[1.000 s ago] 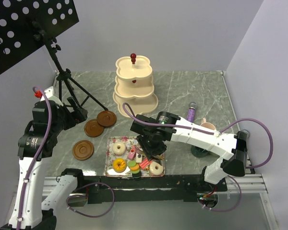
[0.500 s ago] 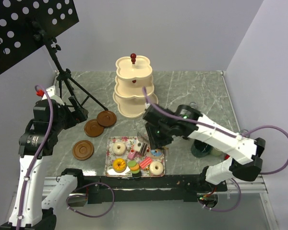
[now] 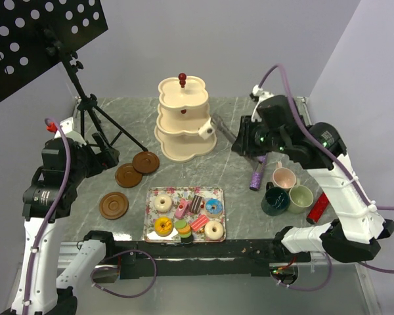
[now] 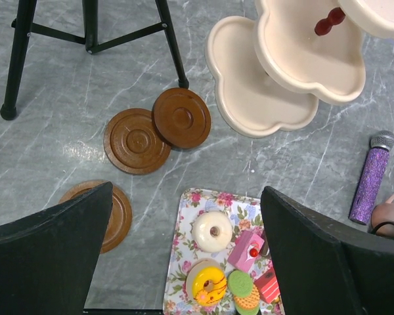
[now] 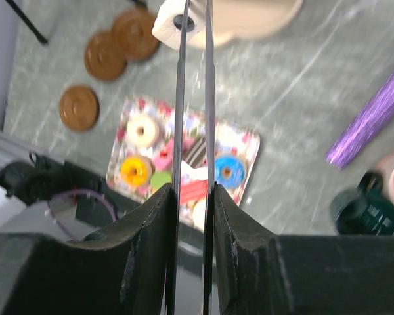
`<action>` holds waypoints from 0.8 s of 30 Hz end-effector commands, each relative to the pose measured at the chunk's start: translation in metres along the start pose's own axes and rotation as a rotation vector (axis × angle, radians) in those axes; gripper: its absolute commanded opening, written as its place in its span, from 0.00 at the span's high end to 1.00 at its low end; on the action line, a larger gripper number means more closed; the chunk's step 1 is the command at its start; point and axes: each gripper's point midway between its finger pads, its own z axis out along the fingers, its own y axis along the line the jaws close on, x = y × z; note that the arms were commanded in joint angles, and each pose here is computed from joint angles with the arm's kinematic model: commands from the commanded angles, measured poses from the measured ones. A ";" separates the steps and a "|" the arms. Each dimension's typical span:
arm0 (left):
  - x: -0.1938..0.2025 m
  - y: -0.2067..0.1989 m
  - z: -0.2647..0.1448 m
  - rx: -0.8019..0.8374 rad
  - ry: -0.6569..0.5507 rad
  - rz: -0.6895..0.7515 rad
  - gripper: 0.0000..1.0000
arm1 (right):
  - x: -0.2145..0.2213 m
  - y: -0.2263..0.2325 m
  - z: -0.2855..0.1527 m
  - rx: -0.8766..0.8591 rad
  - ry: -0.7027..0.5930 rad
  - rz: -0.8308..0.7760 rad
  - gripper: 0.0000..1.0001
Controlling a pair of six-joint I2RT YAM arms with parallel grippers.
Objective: Serve the afternoon tea
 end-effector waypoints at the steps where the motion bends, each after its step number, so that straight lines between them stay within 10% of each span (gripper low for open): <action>1: -0.024 -0.013 -0.015 0.053 -0.076 0.029 0.01 | -0.054 0.007 -0.006 -0.057 -0.161 -0.073 0.70; 12: -0.025 -0.011 -0.031 0.050 -0.098 0.031 0.01 | -0.107 0.009 0.016 -0.121 -0.300 -0.064 0.71; 24: -0.027 -0.012 -0.021 0.052 -0.112 0.001 0.01 | -0.047 -0.023 0.042 -0.052 -0.234 0.052 0.72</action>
